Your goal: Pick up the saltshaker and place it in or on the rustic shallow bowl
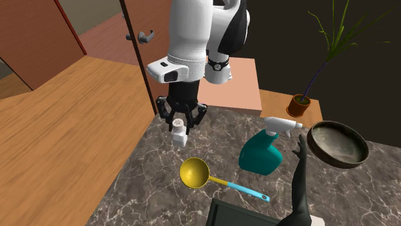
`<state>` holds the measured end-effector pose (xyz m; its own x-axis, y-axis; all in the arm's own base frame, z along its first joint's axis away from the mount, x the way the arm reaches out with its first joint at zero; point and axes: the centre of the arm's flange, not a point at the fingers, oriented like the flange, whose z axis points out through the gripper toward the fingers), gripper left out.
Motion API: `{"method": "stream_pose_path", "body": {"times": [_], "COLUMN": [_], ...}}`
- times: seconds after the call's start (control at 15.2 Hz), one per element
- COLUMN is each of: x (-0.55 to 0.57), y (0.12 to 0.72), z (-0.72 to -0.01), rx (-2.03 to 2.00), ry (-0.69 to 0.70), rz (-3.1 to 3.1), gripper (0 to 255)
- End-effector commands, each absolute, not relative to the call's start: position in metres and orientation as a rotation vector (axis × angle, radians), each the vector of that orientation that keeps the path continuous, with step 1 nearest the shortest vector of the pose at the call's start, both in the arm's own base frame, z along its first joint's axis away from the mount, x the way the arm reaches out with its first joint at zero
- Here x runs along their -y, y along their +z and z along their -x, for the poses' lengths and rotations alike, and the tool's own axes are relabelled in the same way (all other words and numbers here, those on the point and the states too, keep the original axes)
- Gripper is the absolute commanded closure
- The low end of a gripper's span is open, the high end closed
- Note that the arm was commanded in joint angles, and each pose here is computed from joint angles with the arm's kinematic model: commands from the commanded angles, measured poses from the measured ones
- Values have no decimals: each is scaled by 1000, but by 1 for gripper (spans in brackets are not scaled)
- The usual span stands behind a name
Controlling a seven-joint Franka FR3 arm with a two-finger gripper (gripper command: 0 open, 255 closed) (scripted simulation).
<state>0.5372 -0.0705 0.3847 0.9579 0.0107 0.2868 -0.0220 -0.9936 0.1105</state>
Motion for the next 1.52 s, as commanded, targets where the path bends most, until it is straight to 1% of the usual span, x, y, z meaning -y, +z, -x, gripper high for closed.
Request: {"method": "stream_pose_path", "body": {"times": [0.0,1.19,1.45], "x": [70,70,18], "y": [396,489,492], "z": [-537,-537,-532], "rx": [9,9,9], "ry": [439,439,439], "rz": [-2997,-2997,-2997], "gripper": [255,255,255]}}
